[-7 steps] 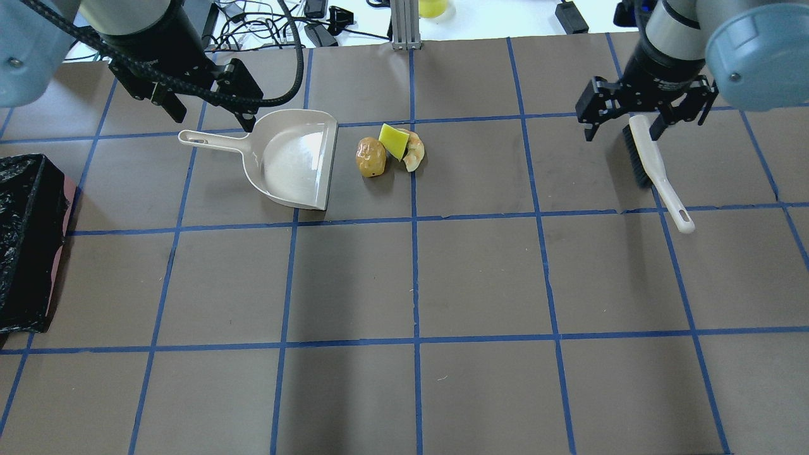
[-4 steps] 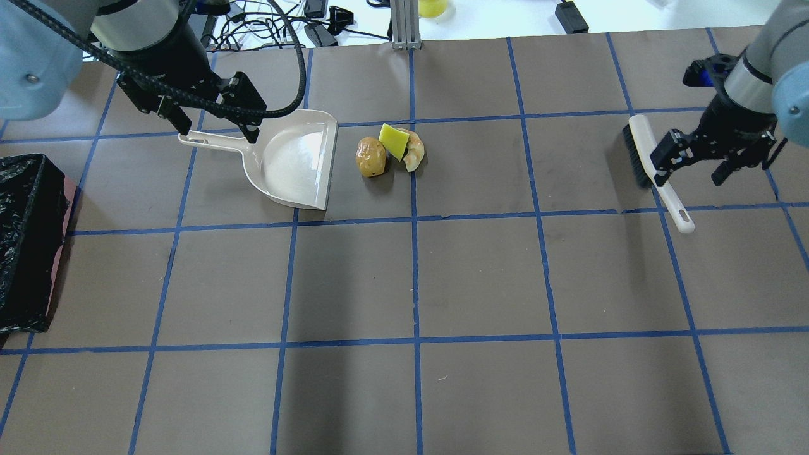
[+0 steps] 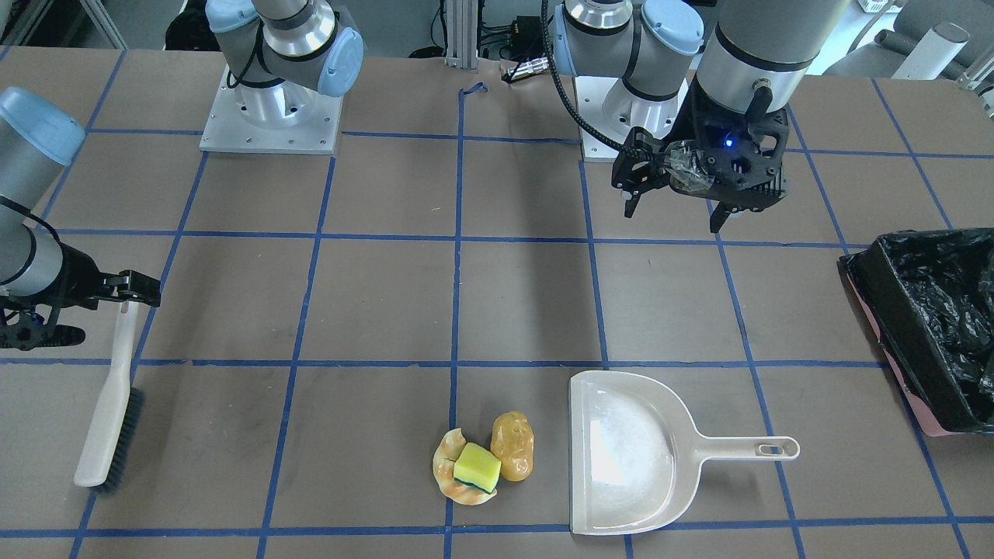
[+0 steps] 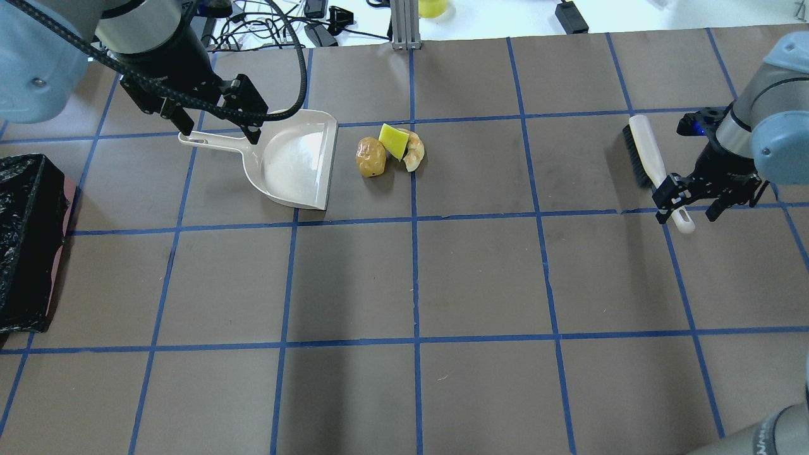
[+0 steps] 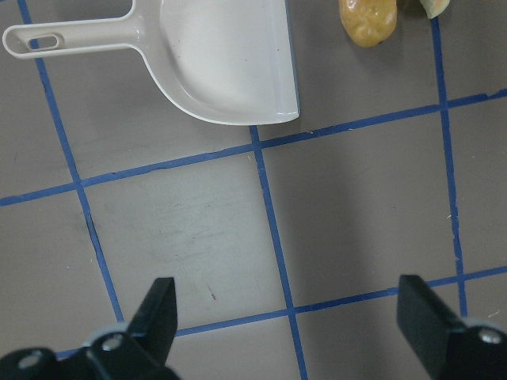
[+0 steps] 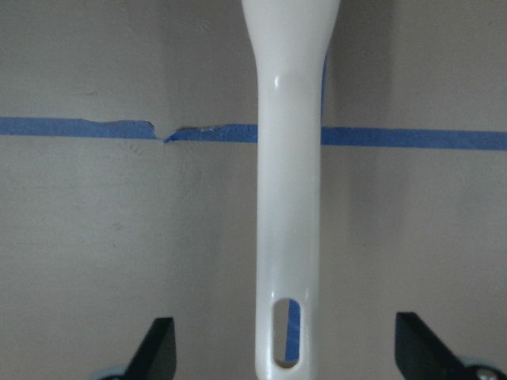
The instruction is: Sweep and dump trash into bin
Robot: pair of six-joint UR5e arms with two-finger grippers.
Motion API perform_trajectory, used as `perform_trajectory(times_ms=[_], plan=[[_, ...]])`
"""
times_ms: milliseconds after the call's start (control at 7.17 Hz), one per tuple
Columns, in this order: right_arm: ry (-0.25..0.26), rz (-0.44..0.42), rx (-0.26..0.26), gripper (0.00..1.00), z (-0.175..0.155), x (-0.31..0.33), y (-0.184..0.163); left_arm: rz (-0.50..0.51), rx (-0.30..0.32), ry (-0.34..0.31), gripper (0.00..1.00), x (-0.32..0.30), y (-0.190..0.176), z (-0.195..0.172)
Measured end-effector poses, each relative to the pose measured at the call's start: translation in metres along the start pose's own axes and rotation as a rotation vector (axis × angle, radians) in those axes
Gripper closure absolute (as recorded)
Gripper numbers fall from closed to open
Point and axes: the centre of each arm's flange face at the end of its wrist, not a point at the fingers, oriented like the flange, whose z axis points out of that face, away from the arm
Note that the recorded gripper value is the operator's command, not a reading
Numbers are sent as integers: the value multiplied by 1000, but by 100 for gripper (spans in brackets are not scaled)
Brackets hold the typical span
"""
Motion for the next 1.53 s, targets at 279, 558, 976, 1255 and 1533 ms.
perform_trajectory(times_ms=[279,558,976,1255,1533], plan=[[1,13,-4,19,8,0,-4,1,24,-2,33,-3,-15,10],[4,18,1,28,13,0,-10,25,42,-8,69,-6,-27,14],[1,24,11,82,12,0,-13,78,66,-18,4,-16,-46,24],[4,32,21,100,8,0,-14,148,80,-29,1,-36,-69,50],[9,33,32,100,1,-2,-13,235,39,-19,1,-87,-84,88]])
